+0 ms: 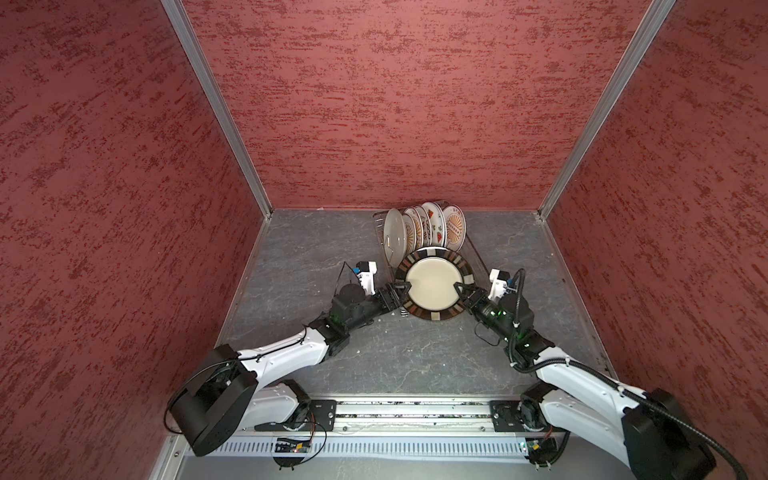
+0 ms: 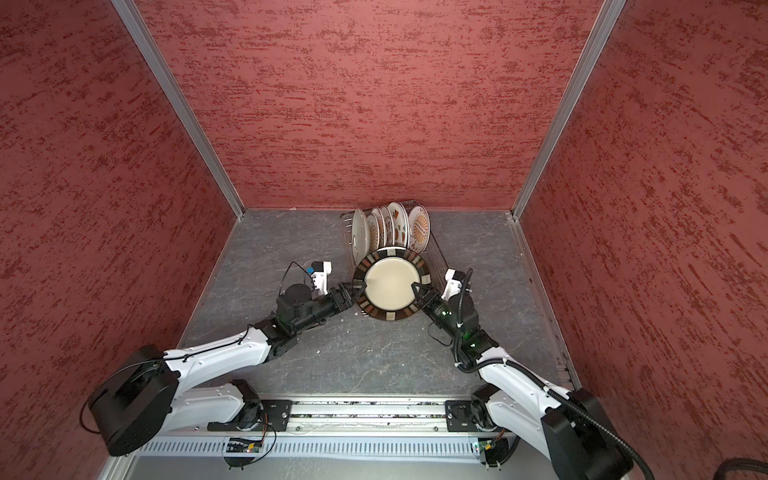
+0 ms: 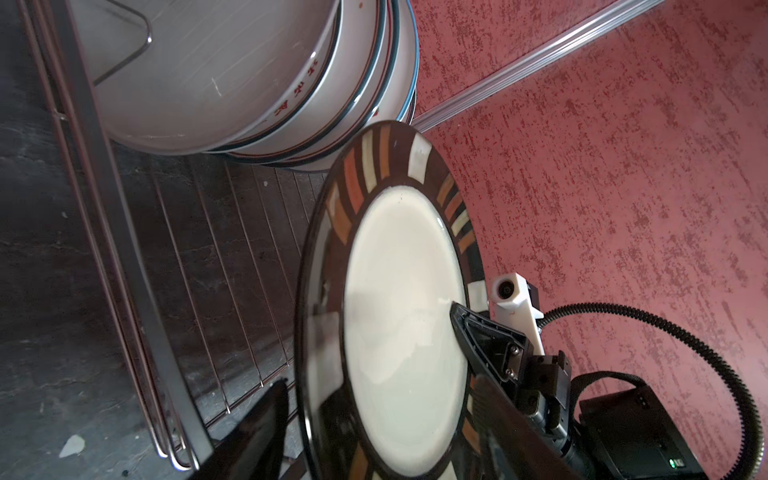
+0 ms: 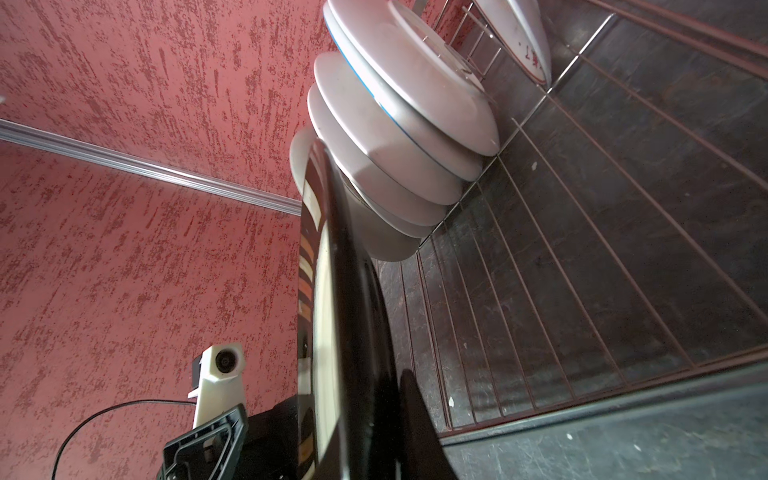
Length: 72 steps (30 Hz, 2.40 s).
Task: Unload the plates from the dish rack
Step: 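Grip the plate rim with the left gripper while the right gripper holds it, then carry the plate away from the rack with the left gripper while the right gripper releases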
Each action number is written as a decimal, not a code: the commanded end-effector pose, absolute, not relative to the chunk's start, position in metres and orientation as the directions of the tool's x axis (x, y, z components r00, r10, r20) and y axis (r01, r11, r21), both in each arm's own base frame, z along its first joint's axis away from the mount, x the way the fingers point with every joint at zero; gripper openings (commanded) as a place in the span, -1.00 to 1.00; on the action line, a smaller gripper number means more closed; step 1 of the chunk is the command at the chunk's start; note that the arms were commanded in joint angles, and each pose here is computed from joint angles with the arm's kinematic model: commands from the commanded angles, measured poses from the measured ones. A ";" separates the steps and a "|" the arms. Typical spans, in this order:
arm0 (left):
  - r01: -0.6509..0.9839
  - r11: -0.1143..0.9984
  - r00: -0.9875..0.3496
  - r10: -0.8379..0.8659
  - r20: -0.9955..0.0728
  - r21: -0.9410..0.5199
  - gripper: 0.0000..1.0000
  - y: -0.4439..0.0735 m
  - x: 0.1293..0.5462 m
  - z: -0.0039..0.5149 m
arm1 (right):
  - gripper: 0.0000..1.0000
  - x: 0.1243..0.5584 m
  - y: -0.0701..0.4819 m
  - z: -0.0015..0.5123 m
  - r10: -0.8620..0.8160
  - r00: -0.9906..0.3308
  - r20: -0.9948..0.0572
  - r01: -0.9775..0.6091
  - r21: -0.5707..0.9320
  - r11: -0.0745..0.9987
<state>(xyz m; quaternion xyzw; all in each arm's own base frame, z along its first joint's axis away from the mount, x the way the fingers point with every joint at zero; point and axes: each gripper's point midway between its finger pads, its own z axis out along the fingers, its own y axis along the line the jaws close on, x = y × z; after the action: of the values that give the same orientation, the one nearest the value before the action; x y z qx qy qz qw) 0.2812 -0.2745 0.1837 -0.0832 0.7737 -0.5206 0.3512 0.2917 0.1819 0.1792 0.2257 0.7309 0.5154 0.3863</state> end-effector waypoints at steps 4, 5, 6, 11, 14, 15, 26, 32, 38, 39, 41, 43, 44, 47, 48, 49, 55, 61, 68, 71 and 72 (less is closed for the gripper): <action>0.255 0.388 -0.755 -0.492 -0.433 -0.886 -0.04 -0.286 0.285 0.199 | -1.00 0.295 0.194 0.270 0.766 -0.549 -0.335 -0.306 0.933 0.189; 0.252 0.387 -0.755 -0.494 -0.431 -0.887 -0.08 -0.287 0.286 0.198 | -1.00 0.295 0.194 0.270 0.766 -0.550 -0.333 -0.304 0.934 0.188; 0.250 0.387 -0.755 -0.496 -0.429 -0.888 -0.08 -0.287 0.286 0.197 | -1.00 0.295 0.194 0.270 0.765 -0.551 -0.332 -0.304 0.934 0.187; 0.240 0.366 -0.777 -0.483 -0.404 -0.899 -0.26 -0.294 0.286 0.193 | -1.00 0.293 0.196 0.270 0.762 -0.559 -0.328 -0.310 0.934 0.175; 0.232 0.372 -0.779 -0.482 -0.401 -0.899 -0.49 -0.295 0.287 0.192 | -1.00 0.292 0.195 0.268 0.764 -0.557 -0.327 -0.308 0.935 0.176; 0.231 0.377 -0.774 -0.487 -0.404 -0.897 -0.54 -0.294 0.289 0.192 | -1.00 0.292 0.194 0.269 0.765 -0.554 -0.329 -0.310 0.934 0.178; 0.214 0.366 -0.765 -0.514 -0.389 -0.906 -0.99 -0.288 0.290 0.193 | -1.00 0.298 0.201 0.262 0.750 -0.564 -0.345 -0.310 0.930 0.195; 0.260 0.316 -0.757 -0.520 -0.396 -0.912 -1.00 -0.280 0.286 0.214 | -0.83 0.303 0.208 0.258 0.735 -0.576 -0.358 -0.317 0.927 0.202; 0.259 0.277 -0.749 -0.547 -0.374 -0.925 -1.00 -0.268 0.284 0.223 | 0.18 0.291 0.224 0.273 0.669 -0.599 -0.441 -0.455 0.874 0.169; 0.258 0.266 -0.750 -0.551 -0.366 -0.929 -1.00 -0.265 0.284 0.225 | 0.45 0.290 0.226 0.273 0.662 -0.606 -0.442 -0.463 0.872 0.158; 0.257 0.250 -0.748 -0.561 -0.356 -0.934 -1.00 -0.260 0.284 0.228 | 0.78 0.291 0.230 0.271 0.650 -0.623 -0.435 -0.459 0.876 0.146; 0.257 0.248 -0.742 -0.569 -0.355 -0.934 -1.00 -0.255 0.285 0.230 | 0.96 0.293 0.234 0.268 0.636 -0.641 -0.430 -0.450 0.882 0.143; 0.257 0.248 -0.739 -0.572 -0.355 -0.934 -1.00 -0.252 0.285 0.230 | 0.98 0.294 0.236 0.268 0.629 -0.647 -0.432 -0.451 0.881 0.141; 0.261 0.243 -0.724 -0.591 -0.355 -0.934 -1.00 -0.240 0.286 0.235 | 0.98 0.293 0.240 0.271 0.614 -0.640 -0.462 -0.486 0.862 0.141; 0.258 0.244 -0.718 -0.599 -0.354 -0.935 -1.00 -0.234 0.287 0.236 | 0.98 0.291 0.240 0.274 0.611 -0.624 -0.487 -0.518 0.843 0.144; 0.251 0.247 -0.712 -0.608 -0.352 -0.936 -1.00 -0.229 0.288 0.237 | 0.97 0.290 0.240 0.275 0.611 -0.616 -0.498 -0.530 0.835 0.147; 0.235 0.261 -0.663 -0.662 -0.351 -0.936 -1.00 -0.197 0.289 0.241 | 0.98 0.294 0.236 0.273 0.622 -0.594 -0.511 -0.526 0.831 0.180; 0.216 0.273 -0.611 -0.711 -0.348 -0.938 -1.00 -0.163 0.289 0.246 | 0.98 0.293 0.231 0.277 0.633 -0.557 -0.537 -0.541 0.813 0.214; 0.152 0.299 -0.525 -0.783 -0.333 -0.942 -1.00 -0.117 0.292 0.244 | 0.98 0.284 0.236 0.286 0.581 -0.482 -0.656 -0.613 0.726 0.312; 0.106 0.302 -0.469 -0.825 -0.316 -0.947 -1.00 -0.095 0.297 0.240 | 0.98 0.289 0.253 0.281 0.503 -0.465 -0.729 -0.598 0.677 0.428; 0.089 0.303 -0.452 -0.837 -0.309 -0.949 -1.00 -0.088 0.299 0.237 | 0.98 0.290 0.259 0.278 0.472 -0.457 -0.754 -0.586 0.654 0.477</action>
<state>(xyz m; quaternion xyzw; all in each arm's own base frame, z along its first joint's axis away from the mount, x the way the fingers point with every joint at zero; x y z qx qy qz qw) 0.2959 -0.0986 0.1999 -0.2900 0.7147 -0.4959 0.3990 0.2833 0.2484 0.2787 -0.0154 0.6518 0.5780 0.4907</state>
